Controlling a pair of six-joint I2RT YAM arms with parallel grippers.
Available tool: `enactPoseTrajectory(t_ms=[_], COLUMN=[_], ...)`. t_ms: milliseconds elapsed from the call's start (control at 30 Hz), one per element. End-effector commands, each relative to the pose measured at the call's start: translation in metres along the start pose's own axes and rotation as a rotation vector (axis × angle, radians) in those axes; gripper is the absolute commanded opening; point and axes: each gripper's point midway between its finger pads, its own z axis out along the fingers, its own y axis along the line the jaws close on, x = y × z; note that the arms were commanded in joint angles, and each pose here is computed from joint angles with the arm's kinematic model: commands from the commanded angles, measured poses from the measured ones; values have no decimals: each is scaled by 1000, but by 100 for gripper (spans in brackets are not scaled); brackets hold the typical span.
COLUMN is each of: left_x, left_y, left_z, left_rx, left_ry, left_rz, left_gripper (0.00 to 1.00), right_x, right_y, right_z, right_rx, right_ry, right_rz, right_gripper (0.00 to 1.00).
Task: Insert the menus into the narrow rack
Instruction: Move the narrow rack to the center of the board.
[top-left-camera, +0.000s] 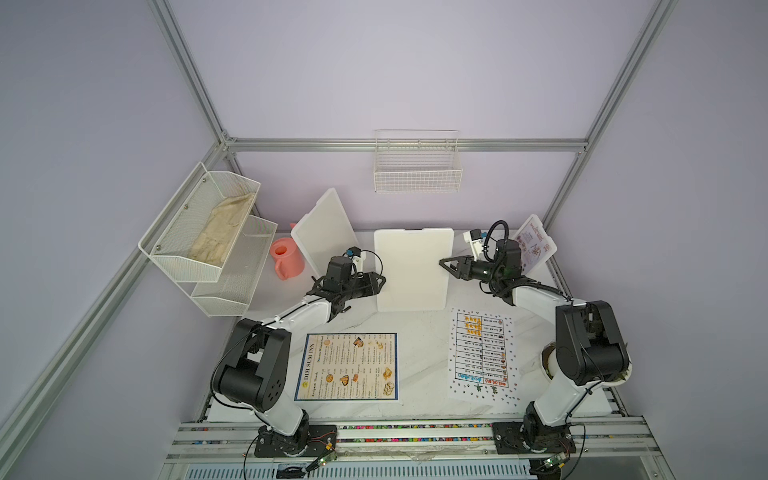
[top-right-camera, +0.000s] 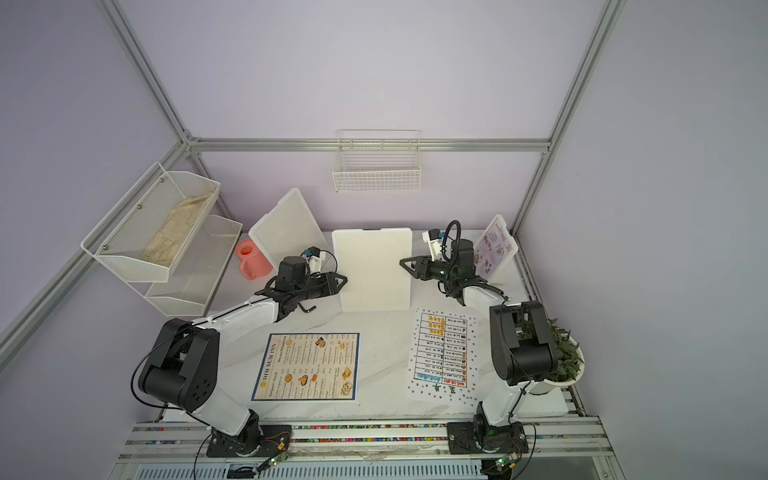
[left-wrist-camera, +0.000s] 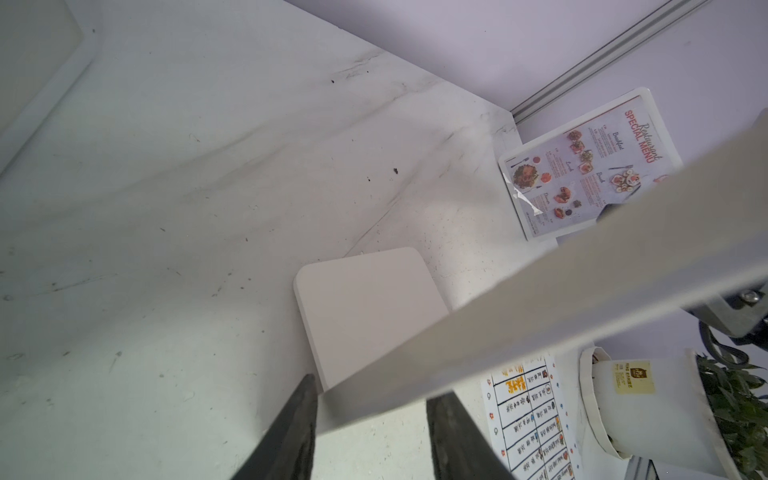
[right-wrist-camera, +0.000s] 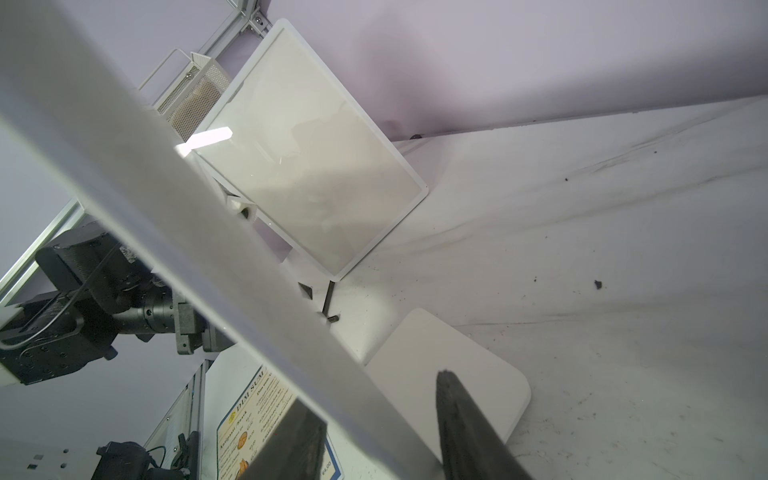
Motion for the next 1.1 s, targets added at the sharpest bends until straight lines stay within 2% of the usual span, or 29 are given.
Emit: enactPoseTrajectory(t_ms=[0, 333, 467, 533, 633, 700, 833, 933, 1067], left_x=[-32, -37, -38, -38, -40, -40, -29, -20, 5], left_y=[-2, 0, 2, 2, 1, 3, 9, 1, -11], left_z=[0, 7, 4, 1, -11, -25, -56, -81, -89], left_rx=[-10, -7, -17, -26, -55, -89, -181, -233, -265], left_ry=[-65, -57, -64, -68, -81, -99, -117, -145, -124], left_rz=[2, 5, 4, 4, 13, 20, 25, 62, 80], left_gripper=[48, 48, 53, 60, 73, 82, 100, 100, 100], right_x=[0, 10, 8, 7, 5, 4, 9, 24, 53], right_y=[17, 17, 17, 18, 19, 18, 4, -9, -28], right_z=[-2, -5, -5, -6, -12, -19, -43, -58, -86], right_rx=[-38, -19, -13, -5, 32, 89, 291, 461, 761], right_ry=[-8, -1, -5, -5, -13, -24, -41, -5, 67], right_rz=[-28, -9, -14, -16, -26, -29, 5, 63, 117], right_gripper=[46, 46, 47, 54, 81, 97, 97, 97, 97])
